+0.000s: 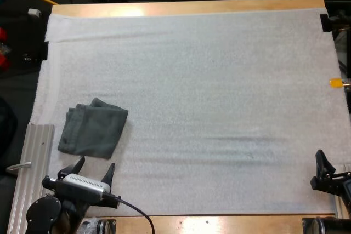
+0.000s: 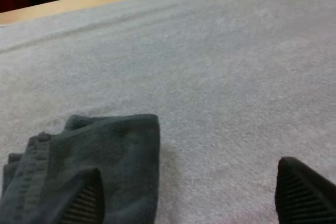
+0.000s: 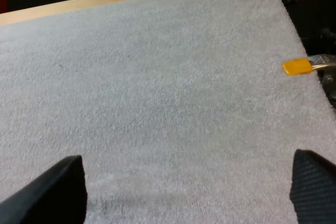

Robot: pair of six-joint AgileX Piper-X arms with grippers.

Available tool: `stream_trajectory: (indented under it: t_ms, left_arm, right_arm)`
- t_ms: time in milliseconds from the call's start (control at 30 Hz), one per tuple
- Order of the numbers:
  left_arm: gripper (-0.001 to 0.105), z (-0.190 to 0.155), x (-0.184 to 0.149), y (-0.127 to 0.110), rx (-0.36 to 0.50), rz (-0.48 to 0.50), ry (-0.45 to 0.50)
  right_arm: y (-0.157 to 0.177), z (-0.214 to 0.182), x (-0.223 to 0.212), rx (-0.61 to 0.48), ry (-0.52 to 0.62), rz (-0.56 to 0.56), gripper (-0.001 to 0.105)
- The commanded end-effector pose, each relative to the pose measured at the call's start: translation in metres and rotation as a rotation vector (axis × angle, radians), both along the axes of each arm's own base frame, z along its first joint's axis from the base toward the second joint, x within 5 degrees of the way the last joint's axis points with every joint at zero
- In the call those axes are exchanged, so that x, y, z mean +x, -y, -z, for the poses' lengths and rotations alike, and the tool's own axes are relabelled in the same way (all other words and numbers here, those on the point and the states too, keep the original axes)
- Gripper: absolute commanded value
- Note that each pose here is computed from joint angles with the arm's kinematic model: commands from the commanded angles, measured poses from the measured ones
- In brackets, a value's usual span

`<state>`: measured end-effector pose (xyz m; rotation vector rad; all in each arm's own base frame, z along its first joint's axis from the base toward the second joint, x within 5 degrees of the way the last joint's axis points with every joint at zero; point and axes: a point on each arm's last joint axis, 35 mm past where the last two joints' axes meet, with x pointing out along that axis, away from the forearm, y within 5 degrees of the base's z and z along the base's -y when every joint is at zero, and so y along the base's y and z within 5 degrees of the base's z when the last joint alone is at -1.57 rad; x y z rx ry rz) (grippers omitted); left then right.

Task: Pick towel from pile, fold and stack

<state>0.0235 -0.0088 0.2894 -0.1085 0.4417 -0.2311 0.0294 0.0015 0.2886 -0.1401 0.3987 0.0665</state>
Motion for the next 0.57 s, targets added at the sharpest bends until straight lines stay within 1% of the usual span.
stream_trajectory:
  t_ms: [0,167,533]
  left_arm:
    - [0.066,-0.0028,0.0025,0.0,0.003,0.007,0.01]
    - [0.066,-0.0028,0.0021,0.0011,0.003,0.049,0.01]
    - [0.066,-0.0028,0.0021,0.0011,0.003,0.049,0.01]
  right_arm:
    - [0.0002,-0.0018,0.002,-0.002,-0.001,-0.001,0.077]
    - [0.0002,-0.0018,0.002,-0.002,-0.001,-0.001,0.077]
    - [0.0002,-0.0018,0.002,-0.002,-0.001,-0.001,0.077]
